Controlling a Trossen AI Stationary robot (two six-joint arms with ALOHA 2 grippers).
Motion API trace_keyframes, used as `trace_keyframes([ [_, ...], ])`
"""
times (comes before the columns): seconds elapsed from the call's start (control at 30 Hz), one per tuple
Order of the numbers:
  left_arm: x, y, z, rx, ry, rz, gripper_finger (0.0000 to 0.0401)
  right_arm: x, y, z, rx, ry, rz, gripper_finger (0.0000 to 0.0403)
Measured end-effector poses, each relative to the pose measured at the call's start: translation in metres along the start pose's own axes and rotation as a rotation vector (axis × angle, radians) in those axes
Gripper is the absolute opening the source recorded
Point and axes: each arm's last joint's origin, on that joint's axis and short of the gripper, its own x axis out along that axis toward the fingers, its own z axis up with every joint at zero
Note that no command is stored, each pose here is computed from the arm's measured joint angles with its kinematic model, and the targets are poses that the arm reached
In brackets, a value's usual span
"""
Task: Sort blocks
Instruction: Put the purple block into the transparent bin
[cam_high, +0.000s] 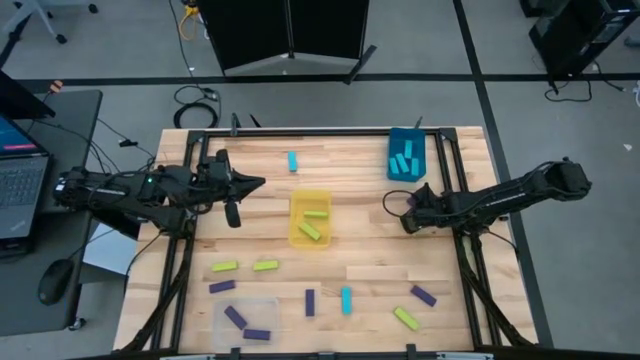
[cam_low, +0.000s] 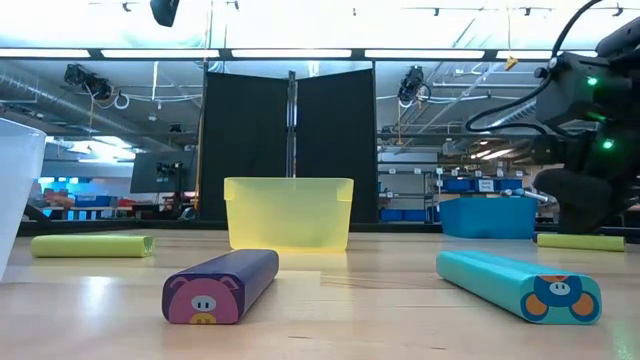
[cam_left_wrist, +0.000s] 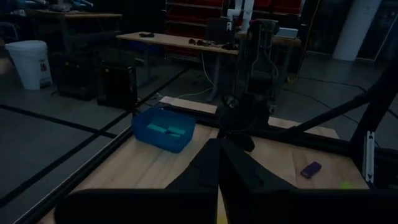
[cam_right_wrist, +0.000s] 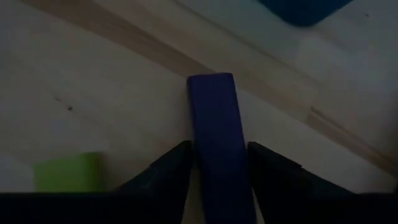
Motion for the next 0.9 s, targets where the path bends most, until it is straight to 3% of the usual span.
trace_keyframes([
  [0.2, 0.000, 0.000, 0.000, 0.000, 0.000, -0.002, 0.0011, 0.000, 0.000, 0.000, 0.006, 0.007, 0.008, 0.0116],
  [0.53, 0.000, 0.000, 0.000, -0.001, -0.001, -0.002, 0.0011, -0.002, 0.000, 0.001, 0.020, -0.001, 0.012, 0.0116],
  [0.9, 0.000, 0.000, 0.000, -0.001, -0.001, -0.002, 0.0011, -0.030, 0.019, 0.018, -0.052, -0.144, 0.109, 0.0116],
])
